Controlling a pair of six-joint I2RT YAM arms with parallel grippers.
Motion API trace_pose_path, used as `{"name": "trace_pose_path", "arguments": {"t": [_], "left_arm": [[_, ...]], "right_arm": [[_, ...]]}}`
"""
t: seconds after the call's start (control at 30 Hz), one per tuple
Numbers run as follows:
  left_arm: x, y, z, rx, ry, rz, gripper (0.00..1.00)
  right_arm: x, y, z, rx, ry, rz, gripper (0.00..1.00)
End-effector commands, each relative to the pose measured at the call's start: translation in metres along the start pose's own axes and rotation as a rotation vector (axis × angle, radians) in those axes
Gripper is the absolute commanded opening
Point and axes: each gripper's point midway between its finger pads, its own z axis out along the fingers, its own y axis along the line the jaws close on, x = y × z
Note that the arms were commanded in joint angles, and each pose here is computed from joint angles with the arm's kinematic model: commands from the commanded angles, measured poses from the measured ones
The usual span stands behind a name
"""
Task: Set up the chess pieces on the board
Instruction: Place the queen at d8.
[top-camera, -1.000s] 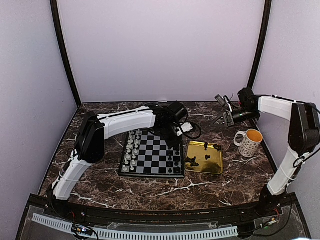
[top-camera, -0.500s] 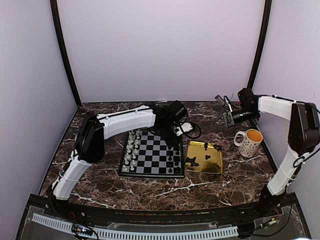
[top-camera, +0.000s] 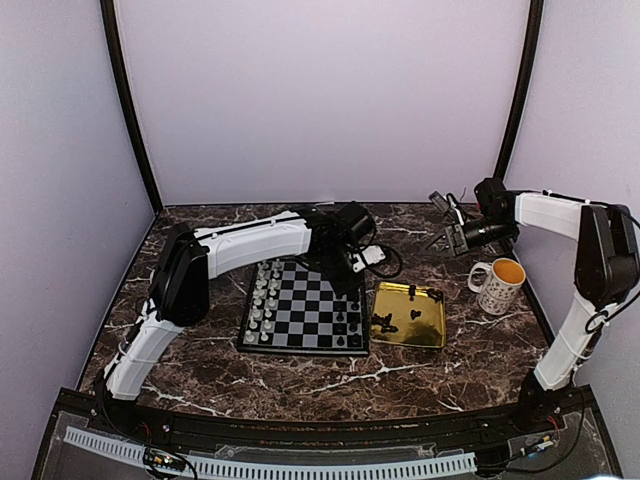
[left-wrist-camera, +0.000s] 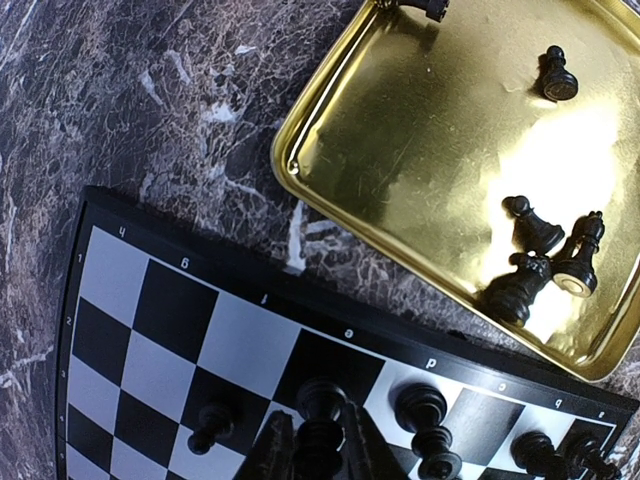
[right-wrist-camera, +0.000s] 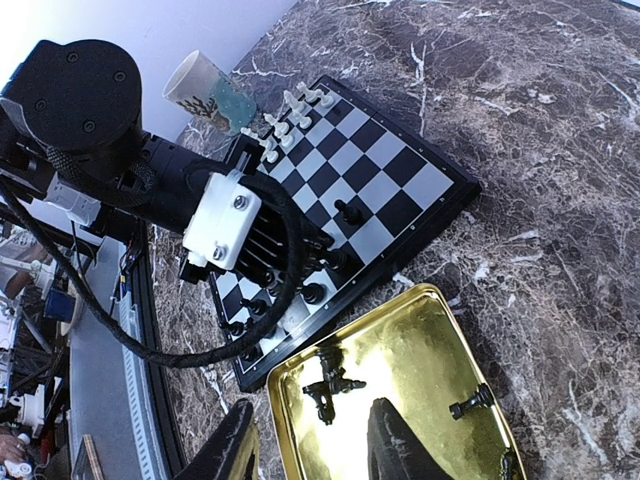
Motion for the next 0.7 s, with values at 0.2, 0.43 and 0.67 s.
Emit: {"name": "trace_pose_path", "arguments": {"t": [0.2,0.43,0.67], "left_arm": [[-0.005,-0.001,-0.006,-0.001,-0.009,0.010,0.25],[-0.011,-0.007,-0.008,0.036,-0.038,0.007,0.19],[-0.017,-0.008,-0.008,0.044,-0.060,0.005,0.14]], "right_arm": [[-0.007,0.000,-0.002,-0.015,-0.011,-0.019,0.37],[-0.006,0.000,-0.001,-0.017,-0.009,-0.016,0.37],[-0.006,0.000,-0.001,-0.019,-0.007,-0.015,0.36]]}}
